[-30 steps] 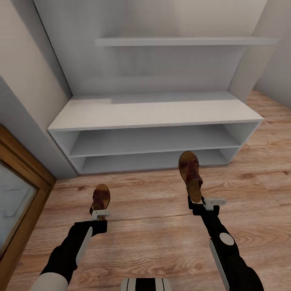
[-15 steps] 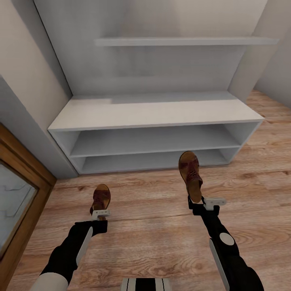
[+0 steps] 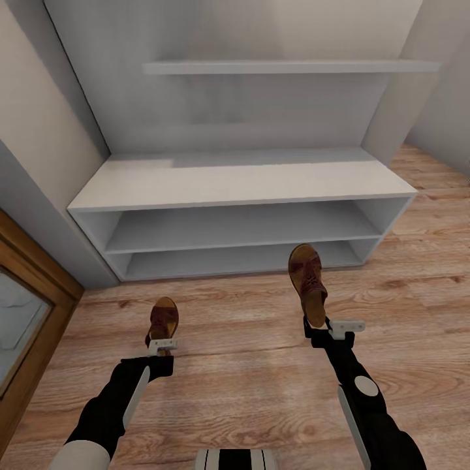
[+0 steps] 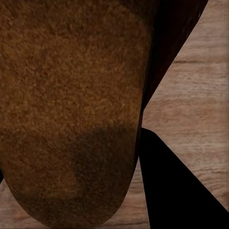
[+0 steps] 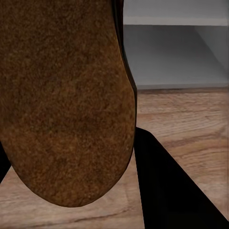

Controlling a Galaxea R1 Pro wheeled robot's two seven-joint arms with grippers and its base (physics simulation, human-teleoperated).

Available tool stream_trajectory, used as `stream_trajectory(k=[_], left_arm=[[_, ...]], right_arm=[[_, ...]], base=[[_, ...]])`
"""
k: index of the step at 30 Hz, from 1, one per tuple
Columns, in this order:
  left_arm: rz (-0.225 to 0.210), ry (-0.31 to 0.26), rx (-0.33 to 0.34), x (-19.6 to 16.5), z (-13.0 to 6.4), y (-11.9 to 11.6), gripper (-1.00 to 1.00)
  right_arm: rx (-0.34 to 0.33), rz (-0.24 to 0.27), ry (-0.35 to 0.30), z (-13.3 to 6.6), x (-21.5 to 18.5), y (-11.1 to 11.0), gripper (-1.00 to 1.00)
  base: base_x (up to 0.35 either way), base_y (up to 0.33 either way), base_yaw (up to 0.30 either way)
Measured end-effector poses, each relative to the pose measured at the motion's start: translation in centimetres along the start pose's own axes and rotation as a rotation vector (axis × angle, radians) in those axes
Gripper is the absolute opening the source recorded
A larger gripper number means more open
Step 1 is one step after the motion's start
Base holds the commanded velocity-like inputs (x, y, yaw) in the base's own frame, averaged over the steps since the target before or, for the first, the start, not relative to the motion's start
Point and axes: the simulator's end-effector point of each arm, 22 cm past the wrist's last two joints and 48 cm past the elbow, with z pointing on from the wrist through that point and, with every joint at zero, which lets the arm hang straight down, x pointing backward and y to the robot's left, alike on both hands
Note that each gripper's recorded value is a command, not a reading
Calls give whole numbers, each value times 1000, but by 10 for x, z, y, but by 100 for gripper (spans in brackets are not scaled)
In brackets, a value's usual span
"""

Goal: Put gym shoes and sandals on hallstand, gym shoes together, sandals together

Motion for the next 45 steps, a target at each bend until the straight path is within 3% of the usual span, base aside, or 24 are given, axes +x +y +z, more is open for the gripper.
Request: stream_trajectory(k=[10,34,45], left_arm=[[-1,0,0,0,0,0,-100],[1,0,0,0,0,0,-100],[2,-21,-1,-14,-2,-2,-100]], right_arm=[[0,0,0,0,0,0,-100],[0,1,0,0,0,0,-100],[10,3,3,0,0,-6,-100]], base=[[0,-4,0],[15,-310,0],[0,-36,0]])
